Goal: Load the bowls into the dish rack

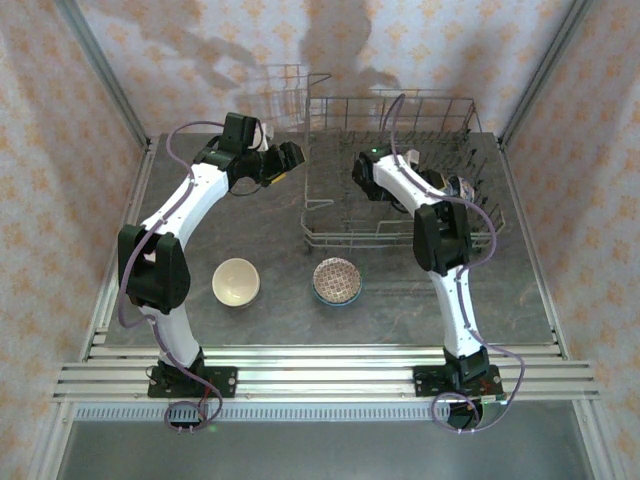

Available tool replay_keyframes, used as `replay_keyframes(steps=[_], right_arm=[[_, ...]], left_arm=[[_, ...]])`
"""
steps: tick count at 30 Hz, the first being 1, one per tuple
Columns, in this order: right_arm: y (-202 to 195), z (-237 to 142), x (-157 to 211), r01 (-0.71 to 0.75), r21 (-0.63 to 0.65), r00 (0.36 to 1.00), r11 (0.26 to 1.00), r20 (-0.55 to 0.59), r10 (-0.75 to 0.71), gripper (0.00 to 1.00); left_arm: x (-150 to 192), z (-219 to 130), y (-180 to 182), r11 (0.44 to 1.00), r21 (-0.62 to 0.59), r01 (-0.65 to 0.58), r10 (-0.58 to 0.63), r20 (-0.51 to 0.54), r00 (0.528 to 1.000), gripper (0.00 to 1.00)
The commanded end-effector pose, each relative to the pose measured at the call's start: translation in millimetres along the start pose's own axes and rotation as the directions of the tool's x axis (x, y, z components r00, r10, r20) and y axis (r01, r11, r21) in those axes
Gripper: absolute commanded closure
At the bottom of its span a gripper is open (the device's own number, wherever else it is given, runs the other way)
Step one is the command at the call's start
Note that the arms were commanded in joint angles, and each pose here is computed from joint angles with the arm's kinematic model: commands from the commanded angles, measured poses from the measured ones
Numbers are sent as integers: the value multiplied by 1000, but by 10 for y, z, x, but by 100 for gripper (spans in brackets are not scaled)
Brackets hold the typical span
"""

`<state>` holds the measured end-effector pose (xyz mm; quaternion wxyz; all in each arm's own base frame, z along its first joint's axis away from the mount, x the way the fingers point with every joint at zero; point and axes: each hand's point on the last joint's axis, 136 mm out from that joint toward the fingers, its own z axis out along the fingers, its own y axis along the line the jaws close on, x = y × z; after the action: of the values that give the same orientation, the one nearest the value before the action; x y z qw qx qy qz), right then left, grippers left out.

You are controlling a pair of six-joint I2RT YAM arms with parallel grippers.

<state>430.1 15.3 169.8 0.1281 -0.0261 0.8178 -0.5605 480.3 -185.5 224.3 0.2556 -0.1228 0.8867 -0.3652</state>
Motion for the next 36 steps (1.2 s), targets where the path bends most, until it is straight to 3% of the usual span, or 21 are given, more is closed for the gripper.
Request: replay_keyframes(steps=[1, 13, 17, 25, 36], right_arm=[[-141, -29, 121, 69, 14, 997, 998, -45, -68, 62], [-205, 34, 101, -24, -42, 996, 999, -91, 20, 58], [-355, -55, -17, -69, -85, 997, 994, -52, 65, 44], [-560, -306, -167, -171, -298, 983, 939, 9, 182, 21], [-562, -592, -192, -146, -555, 969, 819, 88, 232, 15]], left_arm=[[80, 66, 13, 1000, 2, 3, -3, -22, 1000, 26], [90, 64, 20, 1000, 1, 2, -2, -23, 1000, 26], [83, 56, 16, 1000, -1, -4, 4, -20, 1000, 26], [39, -17, 37, 999, -41, -34, 34, 3, 999, 26], [86, -353, 147, 981, -185, -48, 62, 69, 996, 26]])
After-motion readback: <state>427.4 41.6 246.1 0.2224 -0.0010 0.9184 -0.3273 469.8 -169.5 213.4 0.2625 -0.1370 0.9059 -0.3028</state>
